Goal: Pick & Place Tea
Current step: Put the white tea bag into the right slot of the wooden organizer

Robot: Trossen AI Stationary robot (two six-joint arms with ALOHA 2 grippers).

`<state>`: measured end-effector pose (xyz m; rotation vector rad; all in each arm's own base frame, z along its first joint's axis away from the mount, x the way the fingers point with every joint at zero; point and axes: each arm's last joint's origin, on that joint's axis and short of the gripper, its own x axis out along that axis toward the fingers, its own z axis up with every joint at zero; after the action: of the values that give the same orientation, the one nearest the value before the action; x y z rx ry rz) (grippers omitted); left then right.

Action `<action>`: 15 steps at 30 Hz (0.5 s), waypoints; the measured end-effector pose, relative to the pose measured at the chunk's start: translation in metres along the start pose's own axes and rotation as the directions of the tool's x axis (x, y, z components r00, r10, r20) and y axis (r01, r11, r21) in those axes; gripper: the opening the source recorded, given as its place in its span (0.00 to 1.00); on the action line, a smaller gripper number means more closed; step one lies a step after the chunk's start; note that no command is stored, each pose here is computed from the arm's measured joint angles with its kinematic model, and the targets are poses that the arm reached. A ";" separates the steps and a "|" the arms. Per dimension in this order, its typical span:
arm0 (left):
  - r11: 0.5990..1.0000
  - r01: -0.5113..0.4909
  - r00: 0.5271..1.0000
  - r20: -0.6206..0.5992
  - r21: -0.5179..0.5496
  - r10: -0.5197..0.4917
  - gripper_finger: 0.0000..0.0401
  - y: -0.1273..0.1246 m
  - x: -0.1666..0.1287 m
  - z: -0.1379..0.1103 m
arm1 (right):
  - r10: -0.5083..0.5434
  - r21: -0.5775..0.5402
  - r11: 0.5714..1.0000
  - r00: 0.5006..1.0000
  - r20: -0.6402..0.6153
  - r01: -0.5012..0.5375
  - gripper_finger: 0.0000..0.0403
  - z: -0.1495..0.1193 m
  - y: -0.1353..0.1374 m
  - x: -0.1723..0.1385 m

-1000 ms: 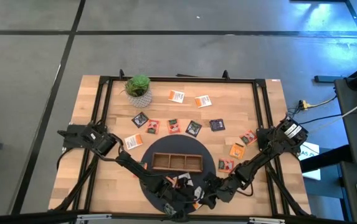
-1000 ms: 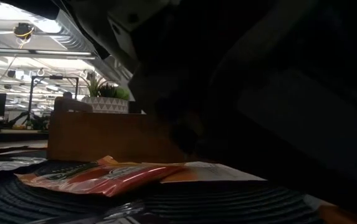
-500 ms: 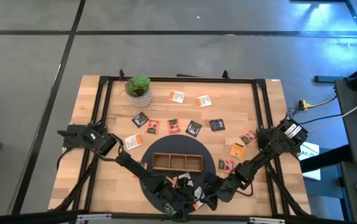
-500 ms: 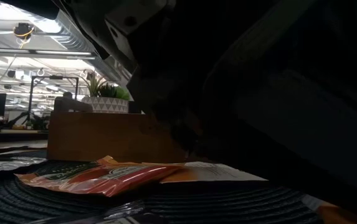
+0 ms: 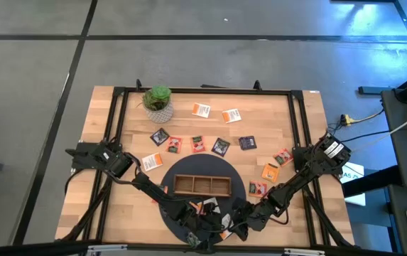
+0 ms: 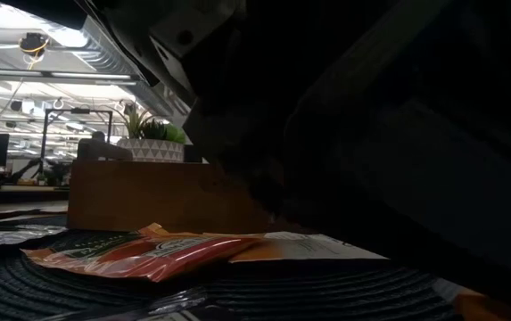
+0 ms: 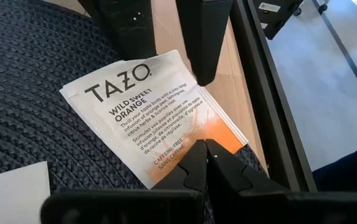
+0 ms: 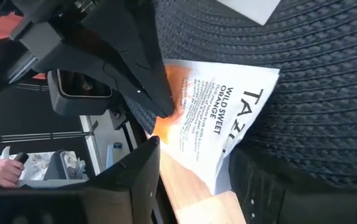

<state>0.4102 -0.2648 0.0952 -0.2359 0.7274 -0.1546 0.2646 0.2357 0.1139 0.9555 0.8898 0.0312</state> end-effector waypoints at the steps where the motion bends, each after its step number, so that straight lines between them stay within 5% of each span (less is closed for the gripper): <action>1: 1.000 0.000 1.000 0.000 0.000 0.000 0.01 0.000 0.000 0.000 | 0.003 0.000 1.000 1.000 -0.005 -0.003 0.47 0.000 0.000 0.000; 15: 0.999 0.033 0.999 -0.016 0.018 -0.033 0.01 -0.001 0.000 0.000 | 0.009 -0.010 1.000 1.000 -0.016 -0.009 0.63 0.000 0.001 0.000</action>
<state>0.4101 -0.2656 0.0954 -0.2299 0.7376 -0.1944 0.2647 0.2362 0.1143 0.9514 0.8993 0.0508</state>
